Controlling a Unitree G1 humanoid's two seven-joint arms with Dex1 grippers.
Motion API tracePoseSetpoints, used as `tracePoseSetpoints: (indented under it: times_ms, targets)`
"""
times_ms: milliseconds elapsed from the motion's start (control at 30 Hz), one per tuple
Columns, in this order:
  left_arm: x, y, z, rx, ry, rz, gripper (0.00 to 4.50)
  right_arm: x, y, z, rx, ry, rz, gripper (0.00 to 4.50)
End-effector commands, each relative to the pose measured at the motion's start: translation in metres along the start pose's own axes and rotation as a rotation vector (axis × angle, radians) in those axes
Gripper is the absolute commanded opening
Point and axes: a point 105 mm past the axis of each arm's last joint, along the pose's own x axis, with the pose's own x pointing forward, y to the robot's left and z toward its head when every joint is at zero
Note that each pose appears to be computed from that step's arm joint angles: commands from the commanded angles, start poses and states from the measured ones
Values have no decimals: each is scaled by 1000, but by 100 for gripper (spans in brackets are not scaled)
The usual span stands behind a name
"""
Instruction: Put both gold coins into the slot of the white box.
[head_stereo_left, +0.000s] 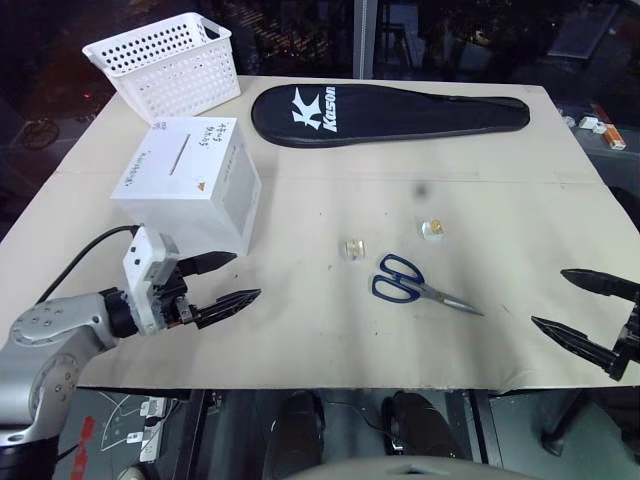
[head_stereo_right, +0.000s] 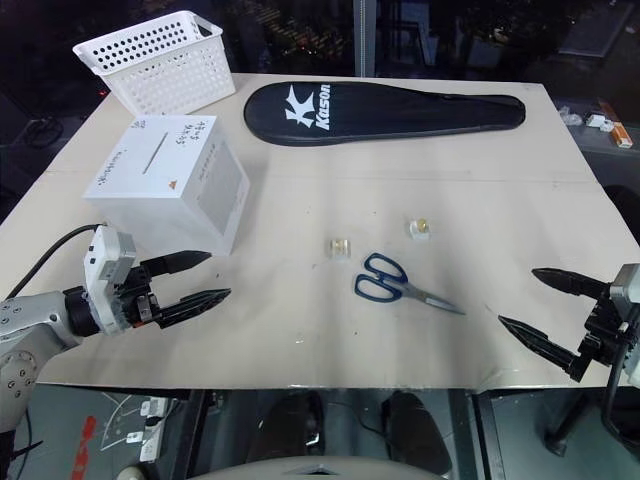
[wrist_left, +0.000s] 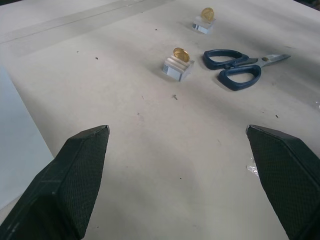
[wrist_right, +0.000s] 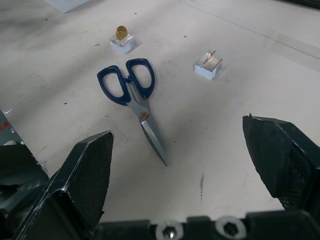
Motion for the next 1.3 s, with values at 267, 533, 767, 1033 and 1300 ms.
tracePoseSetpoints:
  times_ms: [267,533,767,1033,1300]
  targets:
    - [47,-39,56,114,-191,-242,446,72,-26,24,115,-28,-231,450]
    - [46,-41,54,124,-193,-237,450,135,-30,32,232,8,-280,395]
    - [49,-52,53,119,-210,-238,450,162,-22,39,236,37,-242,320]
    - [42,-54,51,128,-194,-211,450,166,-13,44,146,52,-149,320]
    - [38,-62,42,156,-125,-271,450,151,39,22,-61,146,171,320]
